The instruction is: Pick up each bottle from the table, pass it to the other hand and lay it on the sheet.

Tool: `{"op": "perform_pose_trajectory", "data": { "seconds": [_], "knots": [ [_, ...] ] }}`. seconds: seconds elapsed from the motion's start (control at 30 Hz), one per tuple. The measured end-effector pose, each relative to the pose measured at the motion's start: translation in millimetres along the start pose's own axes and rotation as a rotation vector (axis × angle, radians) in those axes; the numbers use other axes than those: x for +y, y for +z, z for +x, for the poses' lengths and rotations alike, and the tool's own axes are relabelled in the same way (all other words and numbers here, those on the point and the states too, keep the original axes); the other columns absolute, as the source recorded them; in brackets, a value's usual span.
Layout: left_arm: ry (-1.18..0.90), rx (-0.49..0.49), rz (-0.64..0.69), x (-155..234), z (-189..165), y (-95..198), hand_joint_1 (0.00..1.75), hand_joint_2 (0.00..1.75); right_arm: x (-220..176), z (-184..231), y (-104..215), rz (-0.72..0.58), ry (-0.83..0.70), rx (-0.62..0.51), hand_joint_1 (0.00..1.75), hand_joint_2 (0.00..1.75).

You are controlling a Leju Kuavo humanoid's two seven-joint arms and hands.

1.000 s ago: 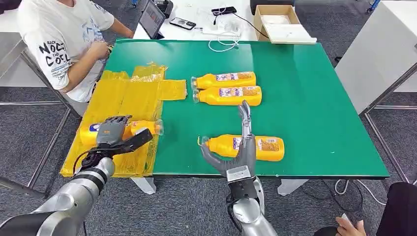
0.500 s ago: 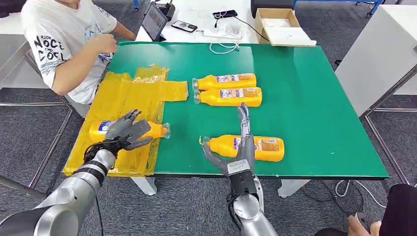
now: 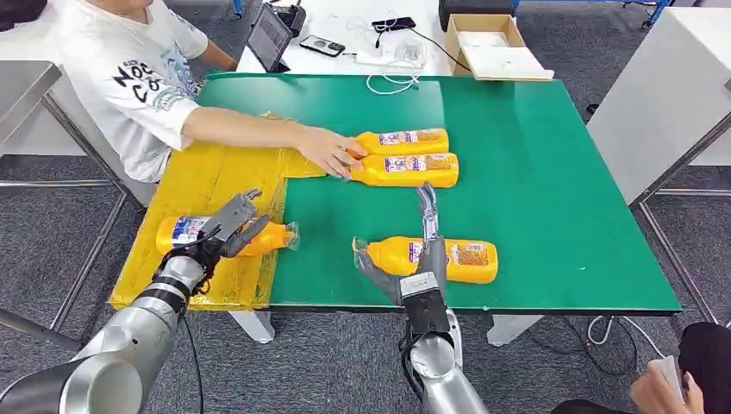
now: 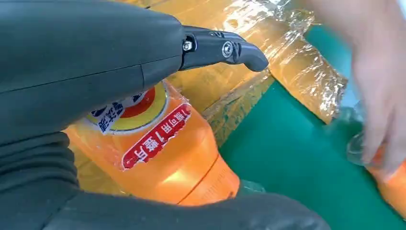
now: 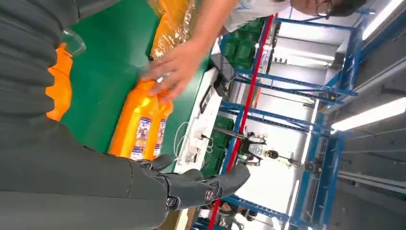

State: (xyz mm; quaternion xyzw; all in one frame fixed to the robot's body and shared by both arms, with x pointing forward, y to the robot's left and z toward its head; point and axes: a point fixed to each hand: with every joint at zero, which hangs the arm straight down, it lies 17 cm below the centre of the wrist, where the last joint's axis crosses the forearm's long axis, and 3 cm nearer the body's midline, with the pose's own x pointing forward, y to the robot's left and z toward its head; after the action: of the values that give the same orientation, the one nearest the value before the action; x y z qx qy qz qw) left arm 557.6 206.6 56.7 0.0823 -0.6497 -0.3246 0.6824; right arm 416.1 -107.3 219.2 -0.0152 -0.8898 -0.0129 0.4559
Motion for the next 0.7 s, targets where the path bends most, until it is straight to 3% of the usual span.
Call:
{"op": "perform_pose_trajectory", "data": {
  "seconds": [0.07, 0.1, 0.3, 0.47, 0.57, 0.7],
  "knots": [
    [0.016, -0.062, 0.099, 13, 10, -1, 0.00, 0.00, 0, -2, 1, 0.004, 0.002, 0.005, 0.00, 1.75],
    [0.014, -0.090, 0.171, 22, 14, 1, 0.00, 1.75, 1, -3, 1, 0.006, 0.001, 0.006, 0.00, 1.75],
    [-0.002, -0.206, 0.700, 94, 49, 30, 0.00, 1.75, 10, -6, 7, 0.023, 0.008, 0.025, 0.00, 1.75],
    [0.033, -0.247, 0.772, 99, 66, 38, 0.00, 1.75, 16, -12, 10, 0.036, 0.030, 0.048, 0.00, 1.75],
    [0.204, -0.276, 0.916, 117, 70, 63, 0.00, 1.75, 18, -39, 8, 0.134, 0.175, 0.121, 0.00, 1.75],
    [0.233, -0.349, 0.936, 112, 90, 78, 0.00, 1.75, -9, -69, -2, 0.215, 0.310, 0.162, 0.00, 1.75]
  ]
}}
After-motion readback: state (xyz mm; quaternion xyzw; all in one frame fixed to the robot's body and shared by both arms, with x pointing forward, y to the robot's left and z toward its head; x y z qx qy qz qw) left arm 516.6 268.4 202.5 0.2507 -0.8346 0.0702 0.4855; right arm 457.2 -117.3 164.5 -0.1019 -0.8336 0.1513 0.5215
